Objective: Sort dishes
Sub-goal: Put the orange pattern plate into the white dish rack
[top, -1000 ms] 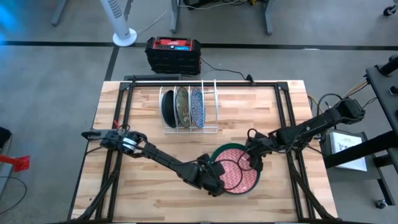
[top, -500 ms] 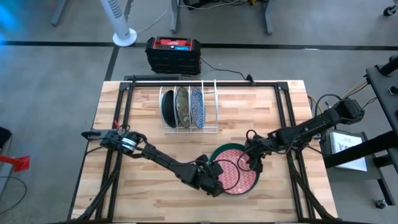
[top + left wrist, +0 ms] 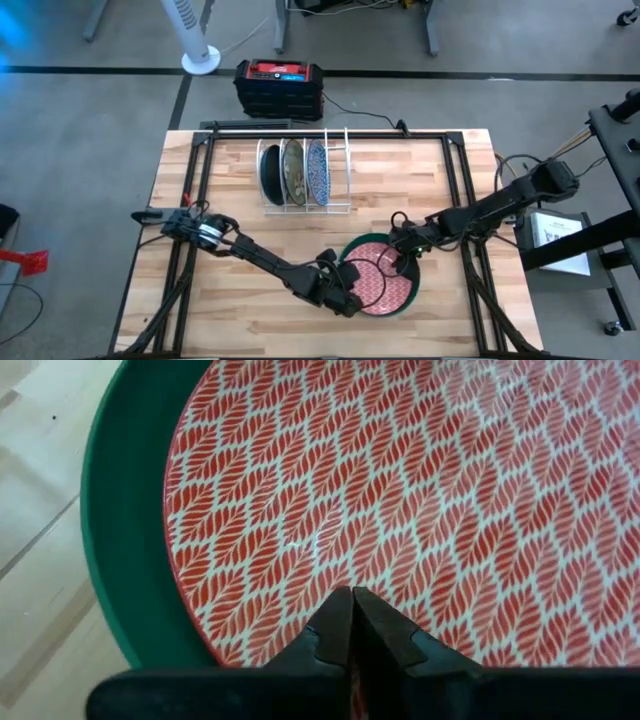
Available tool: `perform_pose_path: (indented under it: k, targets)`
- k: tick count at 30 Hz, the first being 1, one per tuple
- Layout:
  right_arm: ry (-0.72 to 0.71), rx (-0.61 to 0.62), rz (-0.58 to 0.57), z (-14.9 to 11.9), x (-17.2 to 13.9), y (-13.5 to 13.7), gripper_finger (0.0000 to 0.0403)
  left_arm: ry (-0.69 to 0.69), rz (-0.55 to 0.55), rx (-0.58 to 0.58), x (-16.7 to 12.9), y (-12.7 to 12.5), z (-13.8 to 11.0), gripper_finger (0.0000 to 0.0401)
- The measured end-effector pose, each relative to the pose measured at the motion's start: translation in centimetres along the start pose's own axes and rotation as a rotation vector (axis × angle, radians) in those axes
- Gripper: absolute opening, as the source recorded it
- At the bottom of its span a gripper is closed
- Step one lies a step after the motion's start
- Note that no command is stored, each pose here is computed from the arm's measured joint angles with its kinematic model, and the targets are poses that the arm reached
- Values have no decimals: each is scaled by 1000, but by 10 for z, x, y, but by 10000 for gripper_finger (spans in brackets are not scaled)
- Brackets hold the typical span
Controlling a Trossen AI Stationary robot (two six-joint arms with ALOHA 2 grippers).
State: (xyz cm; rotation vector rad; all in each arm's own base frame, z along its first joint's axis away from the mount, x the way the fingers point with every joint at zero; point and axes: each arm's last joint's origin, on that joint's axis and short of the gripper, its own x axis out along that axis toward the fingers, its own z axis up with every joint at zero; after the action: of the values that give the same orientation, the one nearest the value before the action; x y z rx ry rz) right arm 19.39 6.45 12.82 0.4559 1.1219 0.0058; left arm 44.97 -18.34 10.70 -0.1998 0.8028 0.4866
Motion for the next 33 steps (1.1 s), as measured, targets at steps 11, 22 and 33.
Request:
perform_pose_path:
  k: [11, 22, 33]
  targets:
    - [-29, -14, 3, 5, 8, 1, 169, -7, -2, 0, 0, -1, 0, 0]
    - [-43, -37, 36, 7, 7, 3, 68, -44, 28, 1, 0, -1, 0, 0]
    - [-90, -84, -3, 8, -13, -1, 38, -106, 51, 51, -7, -8, 10, 0]
